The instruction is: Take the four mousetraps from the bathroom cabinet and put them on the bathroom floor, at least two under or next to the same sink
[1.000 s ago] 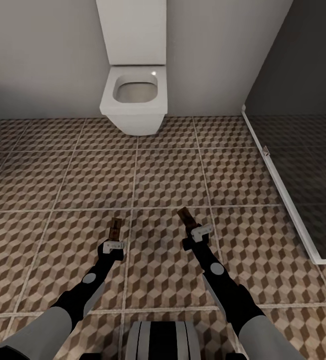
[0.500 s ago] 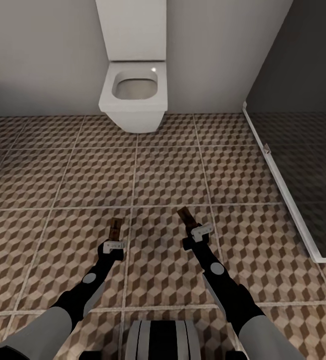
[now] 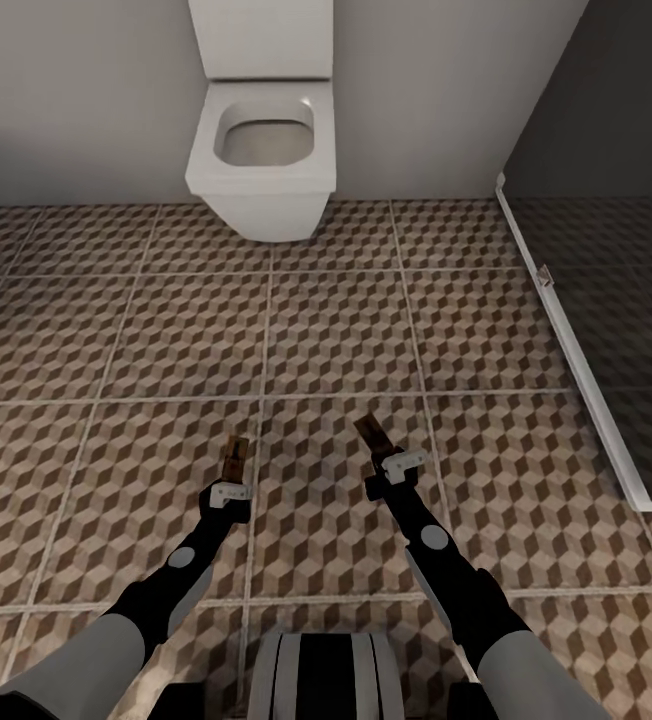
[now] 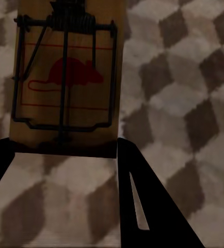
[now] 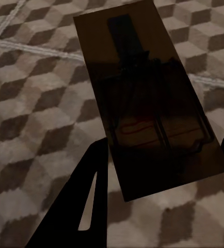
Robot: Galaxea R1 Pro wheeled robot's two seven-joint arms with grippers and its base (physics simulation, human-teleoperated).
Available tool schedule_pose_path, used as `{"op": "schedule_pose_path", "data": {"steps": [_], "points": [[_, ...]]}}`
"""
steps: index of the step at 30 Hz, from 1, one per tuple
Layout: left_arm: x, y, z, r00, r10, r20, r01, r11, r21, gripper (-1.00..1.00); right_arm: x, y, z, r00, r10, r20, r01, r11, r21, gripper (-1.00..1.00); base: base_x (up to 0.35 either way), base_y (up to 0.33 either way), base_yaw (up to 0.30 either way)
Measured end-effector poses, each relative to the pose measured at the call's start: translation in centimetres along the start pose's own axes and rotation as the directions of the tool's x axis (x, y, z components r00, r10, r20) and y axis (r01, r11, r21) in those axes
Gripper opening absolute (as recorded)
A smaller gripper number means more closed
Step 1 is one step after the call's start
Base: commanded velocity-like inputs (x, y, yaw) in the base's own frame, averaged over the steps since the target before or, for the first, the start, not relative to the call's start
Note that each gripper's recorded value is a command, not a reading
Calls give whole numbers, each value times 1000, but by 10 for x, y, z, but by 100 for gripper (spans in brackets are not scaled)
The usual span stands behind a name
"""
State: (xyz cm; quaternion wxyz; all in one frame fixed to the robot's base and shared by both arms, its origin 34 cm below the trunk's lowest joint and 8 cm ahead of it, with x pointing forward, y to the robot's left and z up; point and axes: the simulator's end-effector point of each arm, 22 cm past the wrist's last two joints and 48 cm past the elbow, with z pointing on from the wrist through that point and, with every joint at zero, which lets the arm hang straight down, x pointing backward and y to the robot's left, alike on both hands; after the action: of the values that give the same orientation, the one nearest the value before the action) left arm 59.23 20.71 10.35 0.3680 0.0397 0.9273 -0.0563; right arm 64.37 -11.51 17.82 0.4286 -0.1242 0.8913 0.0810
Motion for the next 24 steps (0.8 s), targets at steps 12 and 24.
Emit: {"op": "schedule_pose_path", "data": {"steps": [12, 24], "points": [[-26, -10, 0, 999, -8, 51, 7, 1000, 29, -100, 4, 4, 1, 1000, 4, -4, -4, 1000, -5, -100, 0, 0, 0], [-22, -11, -2, 1000, -2, 11, 1, 999, 37, -100, 3, 6, 1, 1000, 9, -2, -9, 1000, -8, -100, 91, 42, 0]]}}
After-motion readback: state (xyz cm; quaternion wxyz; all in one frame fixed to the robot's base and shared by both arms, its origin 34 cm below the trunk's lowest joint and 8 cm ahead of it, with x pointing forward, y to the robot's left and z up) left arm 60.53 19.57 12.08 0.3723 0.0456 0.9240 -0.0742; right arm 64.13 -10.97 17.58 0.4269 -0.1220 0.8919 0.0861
